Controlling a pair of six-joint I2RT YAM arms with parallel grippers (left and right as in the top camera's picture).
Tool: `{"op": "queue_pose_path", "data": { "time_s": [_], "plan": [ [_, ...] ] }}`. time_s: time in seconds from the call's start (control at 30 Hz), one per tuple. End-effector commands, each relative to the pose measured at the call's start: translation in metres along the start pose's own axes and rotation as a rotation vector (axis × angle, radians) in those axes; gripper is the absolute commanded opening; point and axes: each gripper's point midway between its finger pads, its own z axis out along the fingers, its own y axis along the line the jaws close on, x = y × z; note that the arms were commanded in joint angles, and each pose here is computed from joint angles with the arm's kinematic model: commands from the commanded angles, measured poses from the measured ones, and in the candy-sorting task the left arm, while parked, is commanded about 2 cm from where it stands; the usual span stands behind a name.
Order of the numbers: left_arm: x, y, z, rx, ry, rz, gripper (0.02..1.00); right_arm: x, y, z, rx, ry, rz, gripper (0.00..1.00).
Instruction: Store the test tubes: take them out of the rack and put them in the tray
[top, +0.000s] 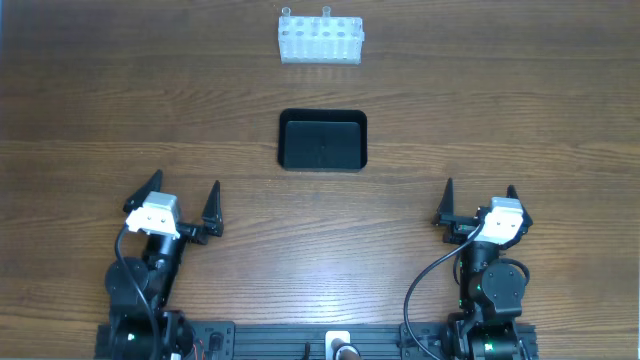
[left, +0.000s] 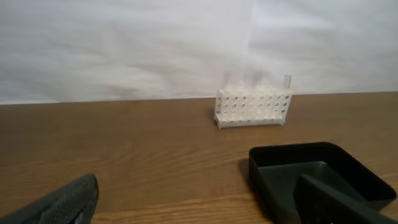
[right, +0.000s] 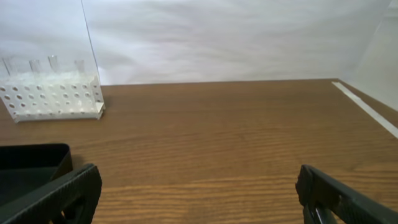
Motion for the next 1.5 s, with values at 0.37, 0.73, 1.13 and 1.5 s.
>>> {"op": "queue_pose_path", "data": {
  "time_s": [0.37,0.73,1.13,1.5],
  "plan": [
    [-0.047,-0.002,0.1,0.012,-0.055,0.015,0.998,0.004,0.0,0.0,0.0,0.012,-0.003,0.993],
    [-0.045,-0.044,0.257,0.028,0.128,0.018,0.998,0.004,0.001,0.0,0.0,0.012,-0.003,0.991],
    [-0.002,-0.069,0.355,-0.003,0.245,-0.039,0.996,0.004,0.001,0.0,0.0,0.013,-0.003,0.993],
    [0.028,-0.067,0.39,-0.066,0.269,-0.047,0.998,0.004,0.001,0.0,0.0,0.013,-0.003,0.991]
  ]
}}
